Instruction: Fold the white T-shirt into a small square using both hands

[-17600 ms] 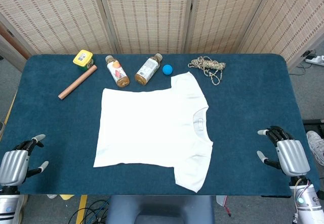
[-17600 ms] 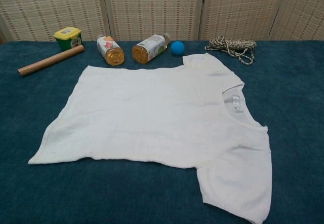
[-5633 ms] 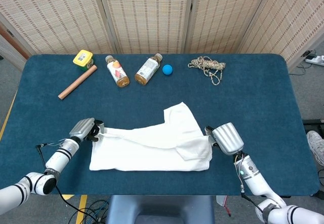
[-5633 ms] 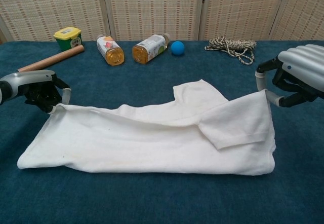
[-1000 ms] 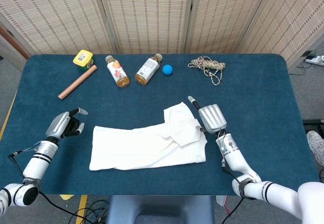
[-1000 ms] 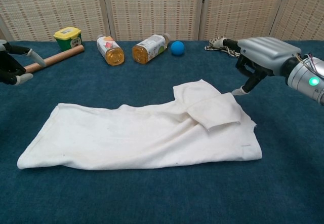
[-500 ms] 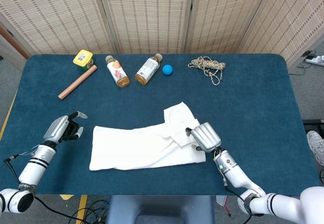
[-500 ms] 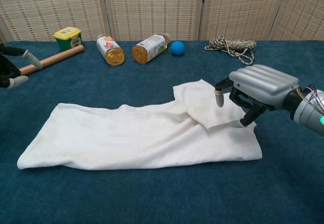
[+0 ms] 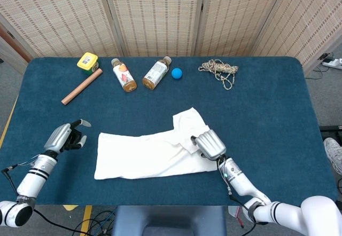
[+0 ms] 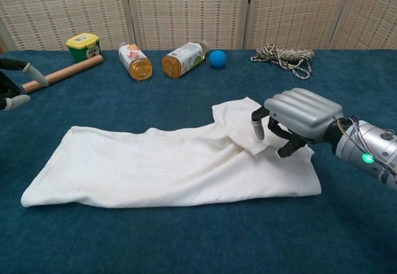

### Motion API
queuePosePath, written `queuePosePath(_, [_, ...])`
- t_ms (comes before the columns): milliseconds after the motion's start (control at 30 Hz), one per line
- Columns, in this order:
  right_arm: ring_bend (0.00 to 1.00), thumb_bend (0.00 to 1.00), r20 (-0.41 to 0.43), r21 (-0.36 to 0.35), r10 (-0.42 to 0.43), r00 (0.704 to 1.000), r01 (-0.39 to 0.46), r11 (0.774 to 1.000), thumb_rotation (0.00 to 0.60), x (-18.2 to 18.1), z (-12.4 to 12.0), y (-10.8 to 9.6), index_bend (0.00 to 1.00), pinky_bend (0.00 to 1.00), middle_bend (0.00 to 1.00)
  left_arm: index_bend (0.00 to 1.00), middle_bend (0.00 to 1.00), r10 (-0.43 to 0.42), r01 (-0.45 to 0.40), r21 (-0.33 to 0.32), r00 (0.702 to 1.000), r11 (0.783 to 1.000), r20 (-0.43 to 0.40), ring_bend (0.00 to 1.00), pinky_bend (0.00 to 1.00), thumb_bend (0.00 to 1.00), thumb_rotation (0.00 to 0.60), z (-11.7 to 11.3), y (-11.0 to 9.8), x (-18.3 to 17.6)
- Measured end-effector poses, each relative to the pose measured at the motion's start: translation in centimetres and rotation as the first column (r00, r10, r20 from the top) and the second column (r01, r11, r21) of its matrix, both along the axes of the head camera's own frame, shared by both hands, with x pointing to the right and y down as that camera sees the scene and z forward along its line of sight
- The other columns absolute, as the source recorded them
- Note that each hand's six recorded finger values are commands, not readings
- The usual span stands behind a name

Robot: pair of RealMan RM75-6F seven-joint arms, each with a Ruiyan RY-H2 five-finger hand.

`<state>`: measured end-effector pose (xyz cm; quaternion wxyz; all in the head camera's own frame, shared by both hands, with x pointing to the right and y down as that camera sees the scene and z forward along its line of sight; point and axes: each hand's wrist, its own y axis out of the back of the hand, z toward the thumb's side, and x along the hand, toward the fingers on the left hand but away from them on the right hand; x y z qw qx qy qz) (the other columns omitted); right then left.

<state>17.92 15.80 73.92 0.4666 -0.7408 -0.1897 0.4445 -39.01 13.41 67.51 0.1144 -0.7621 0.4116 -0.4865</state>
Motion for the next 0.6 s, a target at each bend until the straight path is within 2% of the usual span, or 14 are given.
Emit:
queuePosePath(133, [0.98, 0.52, -0.002, 0.013, -0.004, 1.000, 0.004, 1.000, 0.600, -0.7, 0.3, -0.5, 0.58, 1.00, 0.90, 0.34, 0.92, -0.006, 0.006, 0.001, 1.000, 1.000, 0.000, 0.85, 0.96, 0.52, 0.600, -0.1, 0.1, -0.2])
queuePosePath(367, [0.98, 0.55, -0.003, 0.025, -0.008, 1.000, 0.009, 1.000, 0.600, -1.3, 0.3, -1.0, 0.61, 1.00, 0.90, 0.34, 0.92, -0.012, 0.012, -0.003, 1.000, 1.000, 0.003, 0.85, 0.96, 0.52, 0.600, 0.1, 0.3, -0.6])
queuePosePath(600, [0.98, 0.57, 0.022, 0.064, 0.030, 0.999, -0.031, 0.997, 0.600, -2.3, -0.2, -3.3, 0.63, 1.00, 0.91, 0.34, 0.92, -0.018, 0.018, 0.008, 1.000, 1.000, -0.001, 0.85, 0.96, 0.52, 0.600, -0.2, 0.1, -0.9])
